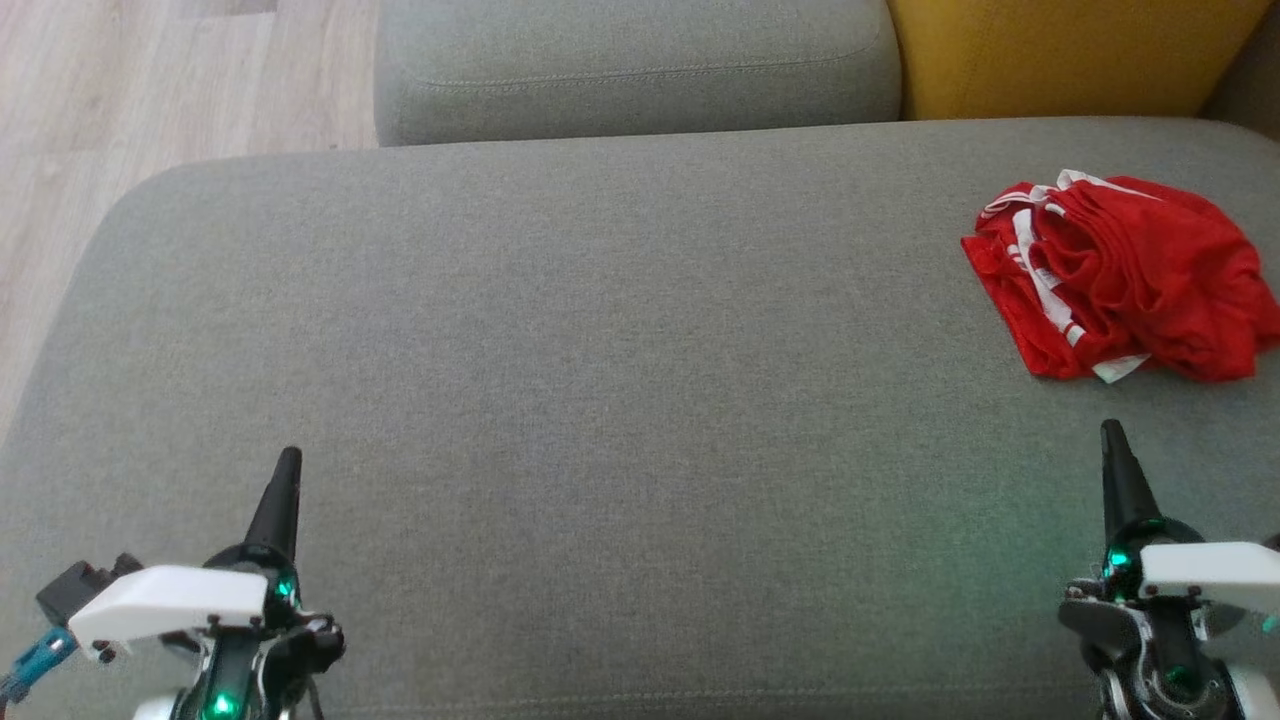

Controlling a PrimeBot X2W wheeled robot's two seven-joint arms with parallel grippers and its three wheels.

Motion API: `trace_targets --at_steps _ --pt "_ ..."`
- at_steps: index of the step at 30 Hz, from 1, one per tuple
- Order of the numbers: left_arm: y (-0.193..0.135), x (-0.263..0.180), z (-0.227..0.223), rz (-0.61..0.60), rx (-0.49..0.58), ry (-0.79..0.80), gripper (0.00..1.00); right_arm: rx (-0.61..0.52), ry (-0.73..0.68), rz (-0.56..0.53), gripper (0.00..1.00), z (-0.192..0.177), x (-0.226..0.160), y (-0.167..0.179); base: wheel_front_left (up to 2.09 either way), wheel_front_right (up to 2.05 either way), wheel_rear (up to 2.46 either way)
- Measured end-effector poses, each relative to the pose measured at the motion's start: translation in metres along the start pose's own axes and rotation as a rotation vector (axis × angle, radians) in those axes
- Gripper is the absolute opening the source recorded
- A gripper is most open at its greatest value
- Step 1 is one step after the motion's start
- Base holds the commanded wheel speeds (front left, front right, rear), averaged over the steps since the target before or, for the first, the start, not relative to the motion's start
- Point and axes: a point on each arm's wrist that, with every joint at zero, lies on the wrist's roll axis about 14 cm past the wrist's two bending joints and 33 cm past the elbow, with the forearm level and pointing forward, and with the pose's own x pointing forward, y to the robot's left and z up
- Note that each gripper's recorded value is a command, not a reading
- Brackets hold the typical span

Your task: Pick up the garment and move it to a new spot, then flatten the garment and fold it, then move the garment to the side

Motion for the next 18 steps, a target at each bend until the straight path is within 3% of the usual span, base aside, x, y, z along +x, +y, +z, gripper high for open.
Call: trace_targets --at_steps 18 --pt "-0.0052 0.0034 0.0105 -0.062 -0.241 -0.050 0.00 0.224 -0.047 0.014 0.00 0.0101 0.0052 0.0004 0.00 0.00 0.00"
